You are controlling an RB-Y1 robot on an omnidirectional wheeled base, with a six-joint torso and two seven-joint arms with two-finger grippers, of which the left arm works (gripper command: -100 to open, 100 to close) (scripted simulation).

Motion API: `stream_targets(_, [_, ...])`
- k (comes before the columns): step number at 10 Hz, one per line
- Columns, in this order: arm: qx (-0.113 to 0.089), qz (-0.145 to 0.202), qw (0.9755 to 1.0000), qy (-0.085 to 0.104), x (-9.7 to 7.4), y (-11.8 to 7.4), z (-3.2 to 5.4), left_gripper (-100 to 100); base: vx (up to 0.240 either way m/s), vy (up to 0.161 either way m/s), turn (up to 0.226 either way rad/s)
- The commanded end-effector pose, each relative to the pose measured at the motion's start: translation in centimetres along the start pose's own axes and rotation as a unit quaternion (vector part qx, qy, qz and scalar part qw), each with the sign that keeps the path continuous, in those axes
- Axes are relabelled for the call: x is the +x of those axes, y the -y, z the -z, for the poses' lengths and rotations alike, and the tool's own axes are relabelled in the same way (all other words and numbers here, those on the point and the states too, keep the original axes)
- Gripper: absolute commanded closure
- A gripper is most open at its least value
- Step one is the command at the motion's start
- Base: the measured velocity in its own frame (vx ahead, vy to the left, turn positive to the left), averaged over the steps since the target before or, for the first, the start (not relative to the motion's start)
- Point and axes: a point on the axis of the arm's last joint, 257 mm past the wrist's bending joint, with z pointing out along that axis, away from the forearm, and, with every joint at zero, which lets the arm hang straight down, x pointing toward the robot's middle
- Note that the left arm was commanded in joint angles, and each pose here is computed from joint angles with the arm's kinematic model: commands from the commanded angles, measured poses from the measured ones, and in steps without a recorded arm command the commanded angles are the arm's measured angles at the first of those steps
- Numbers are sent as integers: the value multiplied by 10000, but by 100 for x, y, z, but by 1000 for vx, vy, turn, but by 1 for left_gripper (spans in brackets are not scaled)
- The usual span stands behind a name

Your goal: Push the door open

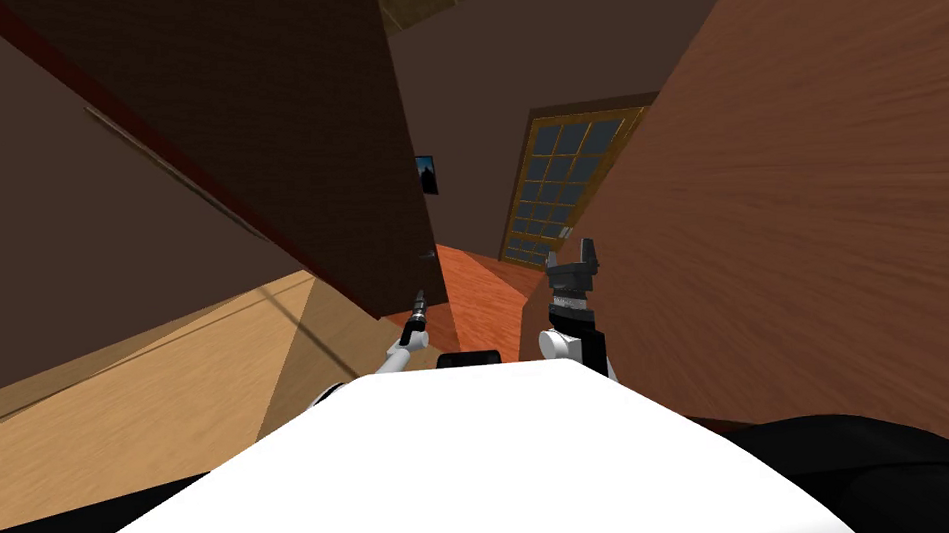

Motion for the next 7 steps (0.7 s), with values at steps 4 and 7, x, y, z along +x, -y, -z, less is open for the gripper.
stream_targets(4, [39, -5, 10000, 61, -57, 16, 0, -100, -202, 21, -13])
stream_targets(7, [72, -9, 9999, 113, -106, 29, 0, -100, -189, 22, -20])
